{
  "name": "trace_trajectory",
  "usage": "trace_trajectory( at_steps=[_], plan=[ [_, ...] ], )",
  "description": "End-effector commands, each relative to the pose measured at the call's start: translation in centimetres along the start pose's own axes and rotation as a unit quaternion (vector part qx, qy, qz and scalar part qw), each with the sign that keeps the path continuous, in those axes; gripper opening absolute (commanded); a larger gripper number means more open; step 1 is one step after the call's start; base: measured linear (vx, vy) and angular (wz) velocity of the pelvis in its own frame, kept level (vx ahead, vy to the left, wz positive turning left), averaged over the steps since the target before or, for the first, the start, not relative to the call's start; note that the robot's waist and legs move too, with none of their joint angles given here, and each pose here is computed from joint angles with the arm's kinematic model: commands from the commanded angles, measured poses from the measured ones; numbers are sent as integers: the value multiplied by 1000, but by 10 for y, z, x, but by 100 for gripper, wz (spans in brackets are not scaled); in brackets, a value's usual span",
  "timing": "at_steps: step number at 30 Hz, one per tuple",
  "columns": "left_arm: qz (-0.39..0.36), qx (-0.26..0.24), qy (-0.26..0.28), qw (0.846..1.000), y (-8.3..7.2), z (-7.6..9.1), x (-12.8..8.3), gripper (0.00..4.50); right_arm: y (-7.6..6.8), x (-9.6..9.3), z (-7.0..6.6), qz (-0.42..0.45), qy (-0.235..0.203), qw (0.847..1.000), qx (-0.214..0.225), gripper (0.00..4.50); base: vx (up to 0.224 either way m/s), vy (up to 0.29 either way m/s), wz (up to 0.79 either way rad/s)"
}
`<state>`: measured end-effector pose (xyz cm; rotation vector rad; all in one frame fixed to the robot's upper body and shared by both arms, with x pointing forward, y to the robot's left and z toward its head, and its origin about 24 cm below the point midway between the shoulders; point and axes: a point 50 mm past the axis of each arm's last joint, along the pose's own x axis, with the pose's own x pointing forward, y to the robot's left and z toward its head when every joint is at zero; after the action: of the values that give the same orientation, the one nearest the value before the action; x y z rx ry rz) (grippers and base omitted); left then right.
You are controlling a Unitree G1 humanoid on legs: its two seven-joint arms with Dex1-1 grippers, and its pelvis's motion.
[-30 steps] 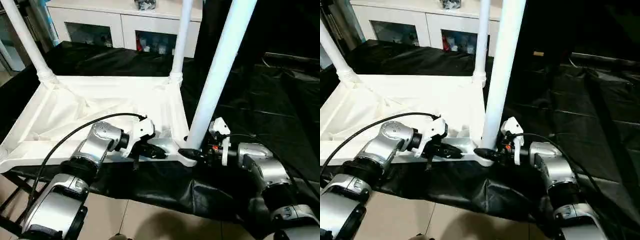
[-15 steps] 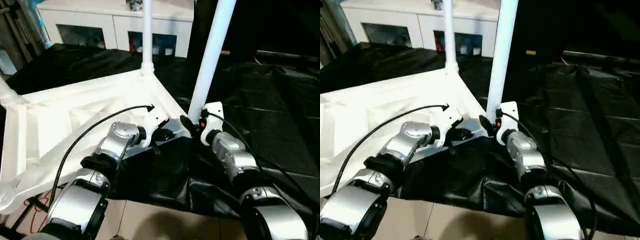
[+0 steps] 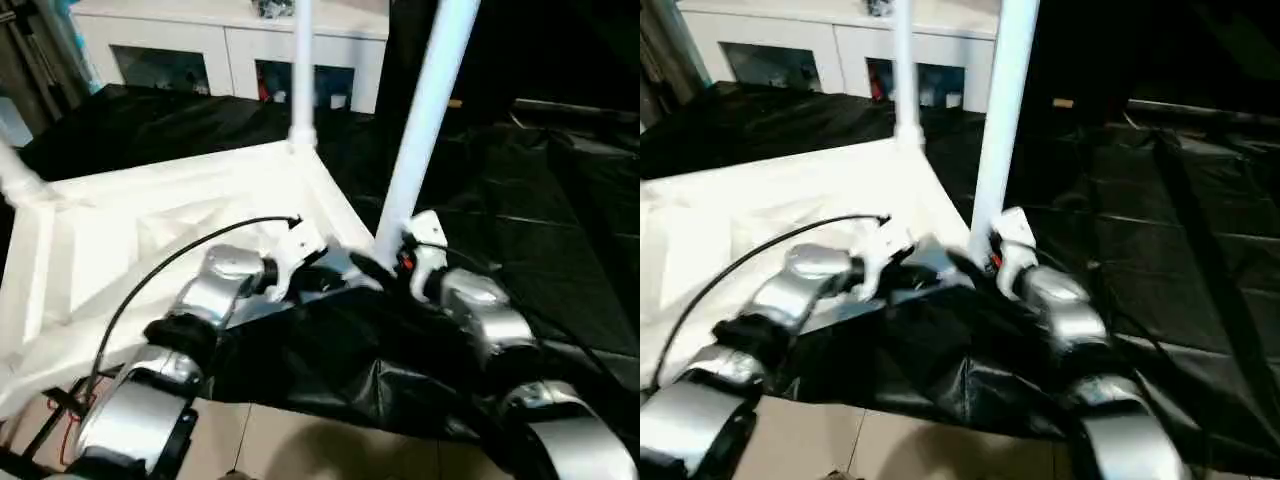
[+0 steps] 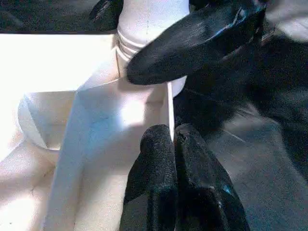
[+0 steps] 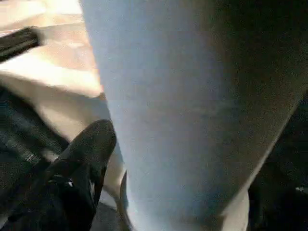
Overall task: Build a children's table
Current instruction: Rotate leg to tighten
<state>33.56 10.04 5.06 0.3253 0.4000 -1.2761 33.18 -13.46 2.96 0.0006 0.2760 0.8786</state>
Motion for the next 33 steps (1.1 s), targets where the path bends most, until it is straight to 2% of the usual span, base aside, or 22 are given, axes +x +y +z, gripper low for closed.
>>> trace_trajectory(
  at_steps=[1, 4, 7, 12, 20, 26, 29, 33],
  plan=[
    [-54, 33, -36, 997, -10, 17, 10, 0, 17, 5, -15, 68, 39, 997, 18, 380, 0, 0, 0],
    [-64, 37, -30, 997, -9, 14, 4, 0, 17, -10, -18, 128, 57, 990, 5, 380, 0, 0, 0],
    [-76, 37, -24, 996, -8, 12, 0, 0, 19, -18, -21, 159, 75, 984, 7, 380, 0, 0, 0],
    [-89, 37, -15, 995, -8, 9, -5, 0, 21, -24, -22, 182, 88, 979, 12, 343, 0, 0, 0],
    [-98, 36, -11, 994, -8, 7, -7, 0, 24, -23, -22, 190, 92, 977, 12, 277, 0, 0, 0],
    [-88, 33, -13, 995, -7, 8, -6, 0, 28, -22, -23, 192, 88, 977, 18, 267, 0, 0, 0],
    [-58, 27, -21, 998, -3, 11, -2, 0, 28, -19, -24, 172, 78, 982, 22, 267, 0, 0, 0],
    [-7, 17, -31, 999, 3, 19, 5, 0, 22, -6, -21, 84, 50, 994, 38, 267, 0, 0, 0]
  ],
)
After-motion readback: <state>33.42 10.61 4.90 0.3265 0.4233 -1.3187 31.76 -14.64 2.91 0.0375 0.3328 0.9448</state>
